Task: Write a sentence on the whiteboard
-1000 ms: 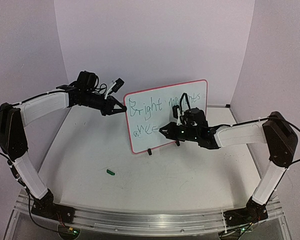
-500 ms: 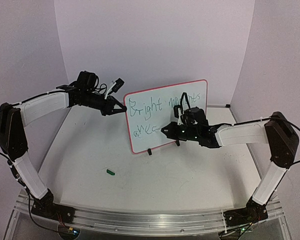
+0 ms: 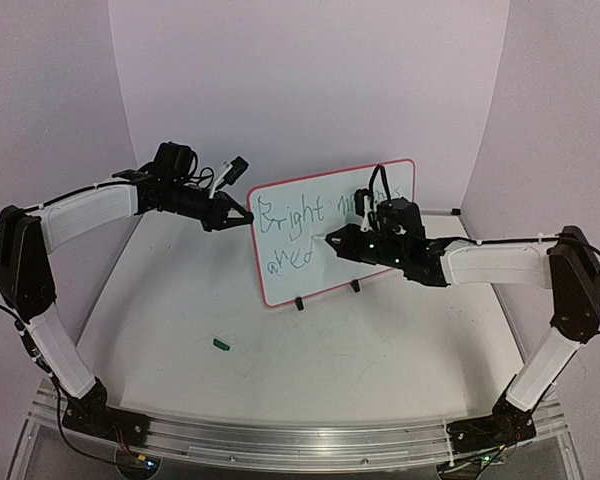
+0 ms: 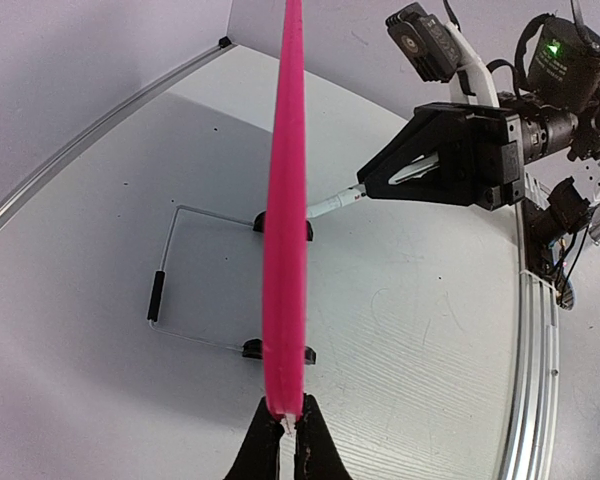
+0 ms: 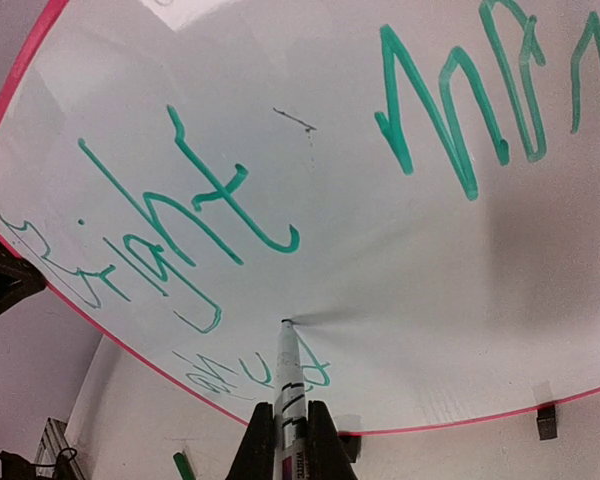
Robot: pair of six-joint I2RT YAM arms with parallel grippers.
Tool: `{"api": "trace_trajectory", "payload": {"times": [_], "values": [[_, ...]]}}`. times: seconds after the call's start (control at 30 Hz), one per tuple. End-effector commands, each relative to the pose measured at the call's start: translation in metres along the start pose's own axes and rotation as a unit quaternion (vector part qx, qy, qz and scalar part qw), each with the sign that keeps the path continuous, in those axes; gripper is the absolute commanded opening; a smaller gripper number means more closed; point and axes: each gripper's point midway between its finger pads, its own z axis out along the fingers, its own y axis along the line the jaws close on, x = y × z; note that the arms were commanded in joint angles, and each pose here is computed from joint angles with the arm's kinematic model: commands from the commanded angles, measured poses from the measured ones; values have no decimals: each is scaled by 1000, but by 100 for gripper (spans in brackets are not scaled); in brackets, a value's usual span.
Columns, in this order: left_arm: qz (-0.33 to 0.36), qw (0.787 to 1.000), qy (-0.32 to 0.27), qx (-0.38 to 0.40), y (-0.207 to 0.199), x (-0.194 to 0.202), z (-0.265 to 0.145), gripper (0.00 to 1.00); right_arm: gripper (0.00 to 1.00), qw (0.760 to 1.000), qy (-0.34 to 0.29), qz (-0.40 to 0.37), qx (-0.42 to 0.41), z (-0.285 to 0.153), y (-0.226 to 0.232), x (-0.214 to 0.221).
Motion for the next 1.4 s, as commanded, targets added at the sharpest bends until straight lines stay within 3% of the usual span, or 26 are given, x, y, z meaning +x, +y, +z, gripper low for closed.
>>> {"api": "trace_trajectory", "payload": {"times": [0.0, 0.4, 1.0, 1.37], "values": [[-17, 999, 27, 30, -13, 13, 9, 0, 0, 1000, -24, -2, -10, 0, 6, -16], [-16, 999, 27, 29, -13, 12, 9, 0, 0, 1000, 26, 14, 8, 12, -18, 26], [-15, 999, 26, 27, -14, 11, 7, 0, 0, 998, 25, 18, 46, 13, -39, 35], [-14, 999, 26, 27, -14, 11, 7, 0, 0, 998, -10, 14, 54, -9, -35, 16]]}}
